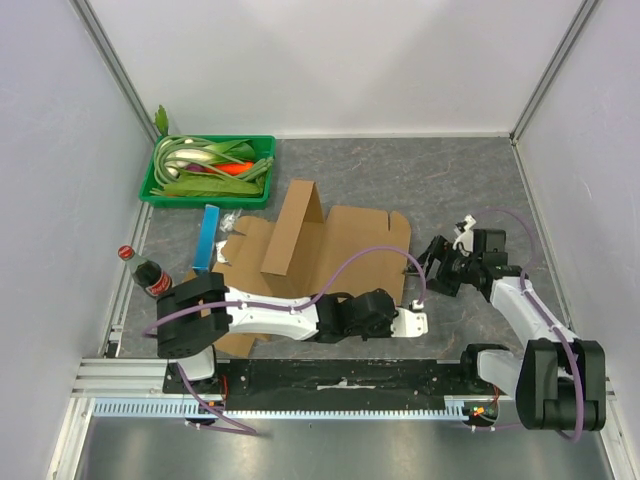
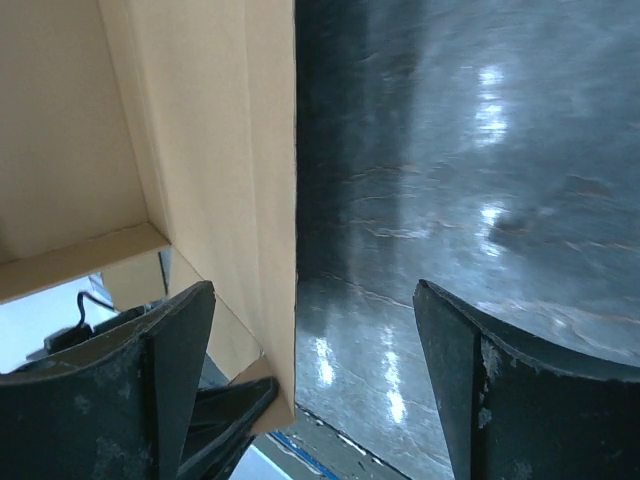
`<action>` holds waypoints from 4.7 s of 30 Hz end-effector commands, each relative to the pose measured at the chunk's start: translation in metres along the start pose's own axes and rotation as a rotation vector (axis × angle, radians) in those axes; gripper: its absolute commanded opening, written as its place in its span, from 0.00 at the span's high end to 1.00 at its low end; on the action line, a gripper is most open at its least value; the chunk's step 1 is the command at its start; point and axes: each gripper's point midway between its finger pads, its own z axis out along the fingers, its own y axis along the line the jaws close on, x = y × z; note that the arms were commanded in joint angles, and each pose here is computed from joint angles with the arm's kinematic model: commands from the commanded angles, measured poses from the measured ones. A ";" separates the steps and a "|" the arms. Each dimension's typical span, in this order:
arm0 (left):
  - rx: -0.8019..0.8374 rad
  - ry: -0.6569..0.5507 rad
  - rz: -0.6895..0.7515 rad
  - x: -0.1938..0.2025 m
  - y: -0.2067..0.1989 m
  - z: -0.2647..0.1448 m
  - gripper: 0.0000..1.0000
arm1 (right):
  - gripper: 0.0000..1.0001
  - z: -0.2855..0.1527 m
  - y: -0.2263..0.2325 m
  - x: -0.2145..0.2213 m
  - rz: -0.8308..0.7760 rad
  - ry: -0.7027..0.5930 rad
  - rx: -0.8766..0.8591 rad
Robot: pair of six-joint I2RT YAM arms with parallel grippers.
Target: Fold the paper box
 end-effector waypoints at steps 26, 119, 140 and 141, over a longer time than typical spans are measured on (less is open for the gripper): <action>-0.158 -0.438 -0.778 -0.100 0.155 -0.214 0.36 | 1.00 -0.060 0.054 -0.128 -0.871 0.030 0.442; -1.183 0.228 -1.519 0.249 0.316 -0.277 0.98 | 1.00 -0.068 0.191 -0.169 -1.831 -0.155 0.411; 0.073 -0.264 -1.342 -0.054 0.161 -0.068 0.98 | 1.00 -0.030 0.217 -0.162 -2.014 -0.191 0.207; 0.081 -0.256 -1.325 -0.054 0.160 -0.063 0.96 | 1.00 -0.030 0.218 -0.163 -2.020 -0.192 0.210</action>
